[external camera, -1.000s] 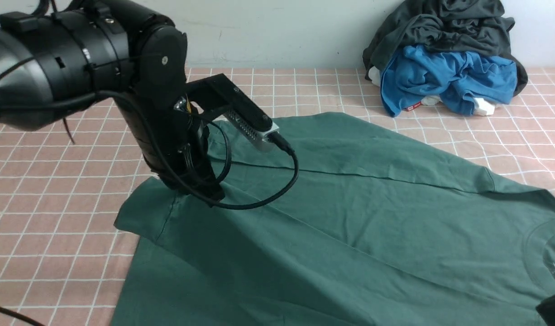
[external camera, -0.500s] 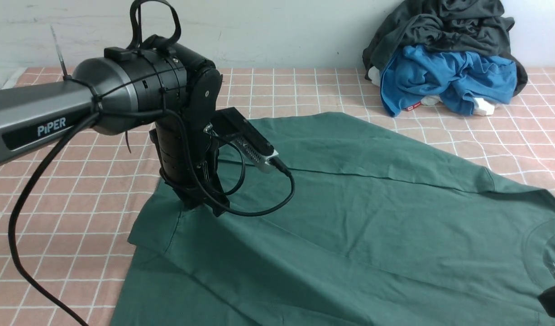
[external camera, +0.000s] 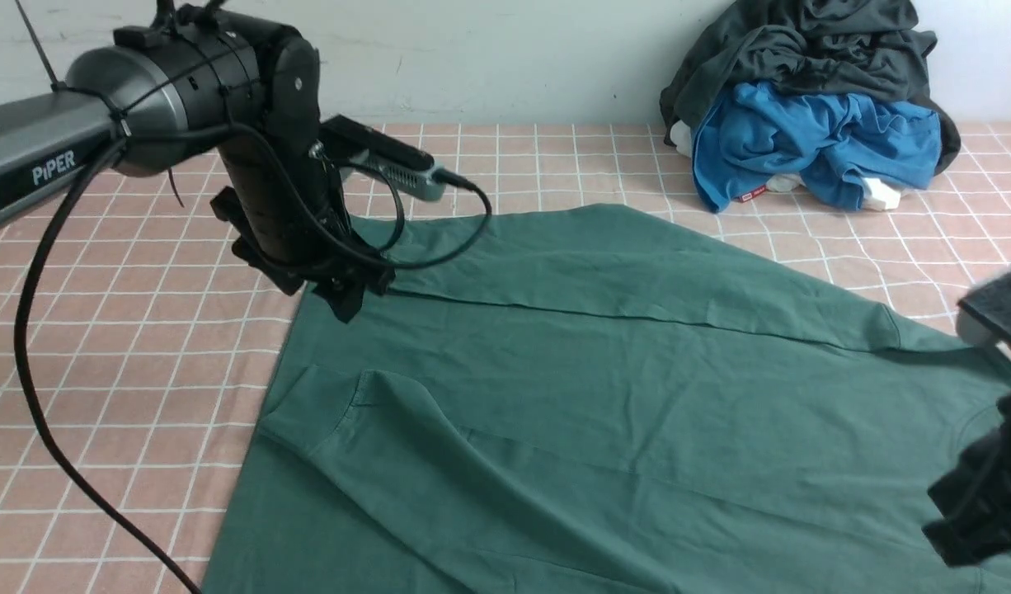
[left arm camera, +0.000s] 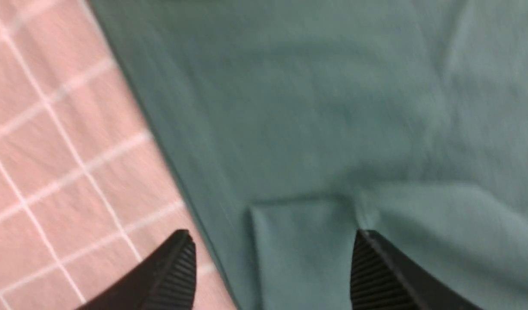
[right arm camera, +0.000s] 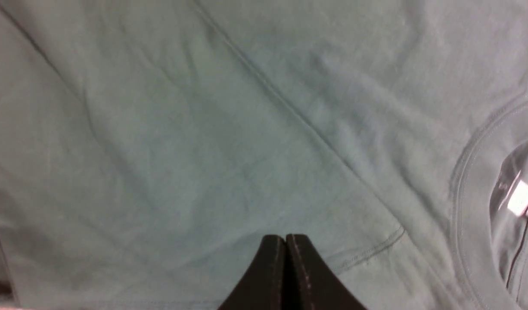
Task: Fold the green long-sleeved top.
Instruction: Use the left arm to clamp the cuff farthest from it
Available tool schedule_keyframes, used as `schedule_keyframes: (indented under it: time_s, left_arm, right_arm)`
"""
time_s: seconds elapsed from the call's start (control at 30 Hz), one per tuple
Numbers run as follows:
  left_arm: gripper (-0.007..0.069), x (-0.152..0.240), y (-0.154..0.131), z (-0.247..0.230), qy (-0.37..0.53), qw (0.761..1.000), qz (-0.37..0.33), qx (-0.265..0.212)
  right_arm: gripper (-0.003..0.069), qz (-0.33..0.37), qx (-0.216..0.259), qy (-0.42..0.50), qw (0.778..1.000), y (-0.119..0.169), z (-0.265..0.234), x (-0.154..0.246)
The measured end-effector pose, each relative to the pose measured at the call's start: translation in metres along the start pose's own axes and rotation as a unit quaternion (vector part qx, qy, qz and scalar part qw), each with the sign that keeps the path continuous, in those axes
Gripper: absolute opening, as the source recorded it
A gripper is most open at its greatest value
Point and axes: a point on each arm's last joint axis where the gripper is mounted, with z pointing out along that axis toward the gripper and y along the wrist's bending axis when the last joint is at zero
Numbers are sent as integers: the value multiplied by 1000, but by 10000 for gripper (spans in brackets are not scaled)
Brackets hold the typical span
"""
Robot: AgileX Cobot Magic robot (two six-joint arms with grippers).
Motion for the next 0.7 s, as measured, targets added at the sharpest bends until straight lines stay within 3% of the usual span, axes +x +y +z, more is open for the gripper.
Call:
schedule_keyframes:
  time_s: [0.3, 0.7]
  left_arm:
    - [449, -32, 32, 33, -40, 998, -46, 3]
    - [451, -56, 43, 99, -45, 993, -105, 28]
  right_arm:
    - [-15, -2, 6, -31, 1000, -5, 1, -57]
    - [-15, -11, 13, 9, 1000, -7, 29, -71]
